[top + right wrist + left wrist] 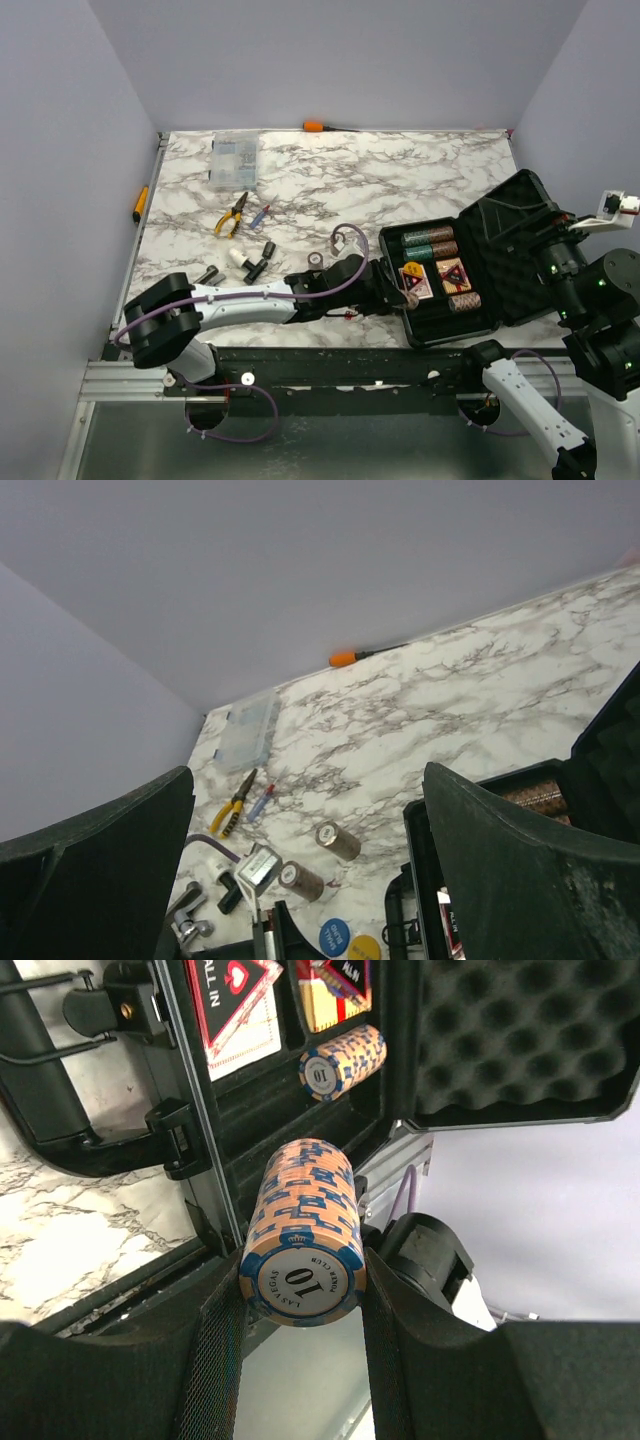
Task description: Pack up texas hold em set
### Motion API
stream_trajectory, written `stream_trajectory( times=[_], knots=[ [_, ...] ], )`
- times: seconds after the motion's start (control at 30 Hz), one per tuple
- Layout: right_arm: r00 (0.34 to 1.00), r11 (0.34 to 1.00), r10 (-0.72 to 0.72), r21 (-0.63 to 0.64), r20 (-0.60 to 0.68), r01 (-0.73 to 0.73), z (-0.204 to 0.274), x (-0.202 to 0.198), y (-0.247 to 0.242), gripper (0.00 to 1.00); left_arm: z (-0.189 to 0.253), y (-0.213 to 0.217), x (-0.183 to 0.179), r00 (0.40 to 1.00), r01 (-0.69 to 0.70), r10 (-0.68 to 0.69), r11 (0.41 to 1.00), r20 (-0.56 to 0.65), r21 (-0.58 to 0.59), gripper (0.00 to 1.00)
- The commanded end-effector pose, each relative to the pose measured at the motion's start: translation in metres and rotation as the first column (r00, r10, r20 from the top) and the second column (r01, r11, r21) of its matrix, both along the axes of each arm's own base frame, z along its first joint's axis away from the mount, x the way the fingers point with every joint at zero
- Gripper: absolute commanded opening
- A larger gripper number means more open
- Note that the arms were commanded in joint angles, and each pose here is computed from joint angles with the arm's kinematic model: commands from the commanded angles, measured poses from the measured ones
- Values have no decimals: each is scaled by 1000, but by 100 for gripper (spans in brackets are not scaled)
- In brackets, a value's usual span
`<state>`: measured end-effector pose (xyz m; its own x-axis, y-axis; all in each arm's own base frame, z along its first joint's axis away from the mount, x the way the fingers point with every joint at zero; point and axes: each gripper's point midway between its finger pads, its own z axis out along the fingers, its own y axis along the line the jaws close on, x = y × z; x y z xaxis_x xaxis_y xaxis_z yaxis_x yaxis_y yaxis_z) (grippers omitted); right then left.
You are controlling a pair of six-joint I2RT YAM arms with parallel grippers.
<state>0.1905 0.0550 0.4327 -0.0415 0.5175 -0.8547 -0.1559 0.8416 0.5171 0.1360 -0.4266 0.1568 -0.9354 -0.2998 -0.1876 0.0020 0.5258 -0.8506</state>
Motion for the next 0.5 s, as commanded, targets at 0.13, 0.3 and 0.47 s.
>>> stream_trajectory(
  times=[0.13,0.3,0.47],
  knots=[
    [999,998,-50,-33,-13,49,-8,-7,-12,100,28,-52,-2,998,-7,-3,989,-68,-149,0],
    [997,996,-61,-60,-39,59,-13,-8,-15,100,22,-71,-2,995,13,-27,988,-94,-156,0],
    [997,996,-71,-63,-44,68,-15,-13,-19,100,18,-87,-1,991,13,-34,987,-126,-159,0]
  ],
)
